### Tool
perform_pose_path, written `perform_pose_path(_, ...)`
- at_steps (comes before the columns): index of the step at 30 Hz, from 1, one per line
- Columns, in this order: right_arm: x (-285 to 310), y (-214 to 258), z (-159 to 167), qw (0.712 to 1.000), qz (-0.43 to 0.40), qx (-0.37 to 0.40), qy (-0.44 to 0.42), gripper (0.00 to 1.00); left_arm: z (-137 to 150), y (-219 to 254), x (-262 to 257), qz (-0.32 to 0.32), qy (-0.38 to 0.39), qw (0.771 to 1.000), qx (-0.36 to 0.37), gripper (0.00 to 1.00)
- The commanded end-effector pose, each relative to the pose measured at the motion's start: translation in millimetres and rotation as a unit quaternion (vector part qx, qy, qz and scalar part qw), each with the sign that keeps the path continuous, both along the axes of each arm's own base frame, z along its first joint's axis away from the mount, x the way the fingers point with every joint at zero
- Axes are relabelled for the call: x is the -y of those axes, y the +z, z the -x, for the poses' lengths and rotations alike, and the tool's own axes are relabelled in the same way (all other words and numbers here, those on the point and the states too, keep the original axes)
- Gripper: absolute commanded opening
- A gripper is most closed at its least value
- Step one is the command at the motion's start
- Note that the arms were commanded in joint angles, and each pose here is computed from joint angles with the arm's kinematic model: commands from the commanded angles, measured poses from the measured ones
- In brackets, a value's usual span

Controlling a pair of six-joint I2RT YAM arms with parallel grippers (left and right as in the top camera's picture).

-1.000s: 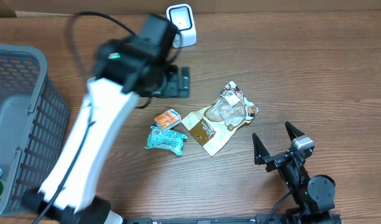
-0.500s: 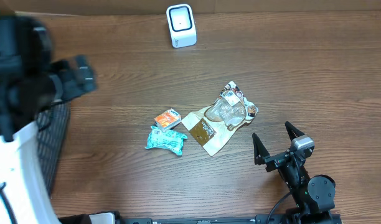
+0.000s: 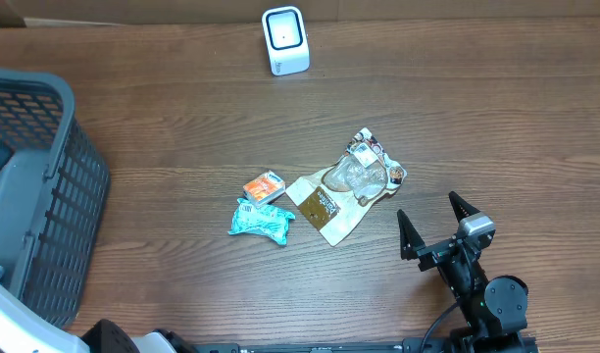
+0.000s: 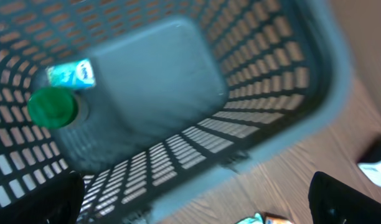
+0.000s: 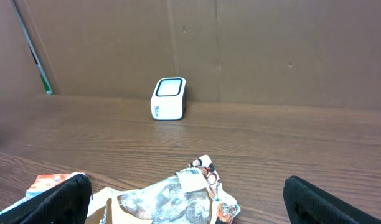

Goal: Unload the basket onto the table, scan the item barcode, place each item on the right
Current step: 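Swing the left gripper back over the basket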

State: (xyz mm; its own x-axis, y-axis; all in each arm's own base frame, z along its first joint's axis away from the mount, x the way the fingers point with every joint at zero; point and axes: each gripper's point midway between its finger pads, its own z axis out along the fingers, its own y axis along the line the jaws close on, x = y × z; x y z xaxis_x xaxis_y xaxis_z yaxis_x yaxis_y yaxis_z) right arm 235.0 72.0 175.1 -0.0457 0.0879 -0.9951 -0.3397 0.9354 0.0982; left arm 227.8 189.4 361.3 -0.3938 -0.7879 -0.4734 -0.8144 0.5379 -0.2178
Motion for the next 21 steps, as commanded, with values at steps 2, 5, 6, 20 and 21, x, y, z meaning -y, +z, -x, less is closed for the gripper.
perform_pose_path(2,1,-2,0,1.0,0.0,0.001,-0.001,1.0,8,-49,-28,0.041,0.032,0.997,-0.063,1.0)
perform_pose_path(5,1,-2,0,1.0,0.0,0.001,-0.001,1.0,18,-78,-41,0.06,0.054,0.992,-0.1,1.0)
perform_pose_path(6,1,-2,0,1.0,0.0,0.001,-0.001,1.0,22,-88,-45,0.067,0.062,0.99,-0.109,1.0)
perform_pose_path(20,1,-2,0,1.0,0.0,0.001,-0.001,1.0,89,-190,-78,0.144,0.175,0.96,-0.164,1.0)
perform_pose_path(21,1,-2,0,1.0,-0.001,0.001,-0.001,1.0,92,-194,-80,0.146,0.181,0.959,-0.164,1.0)
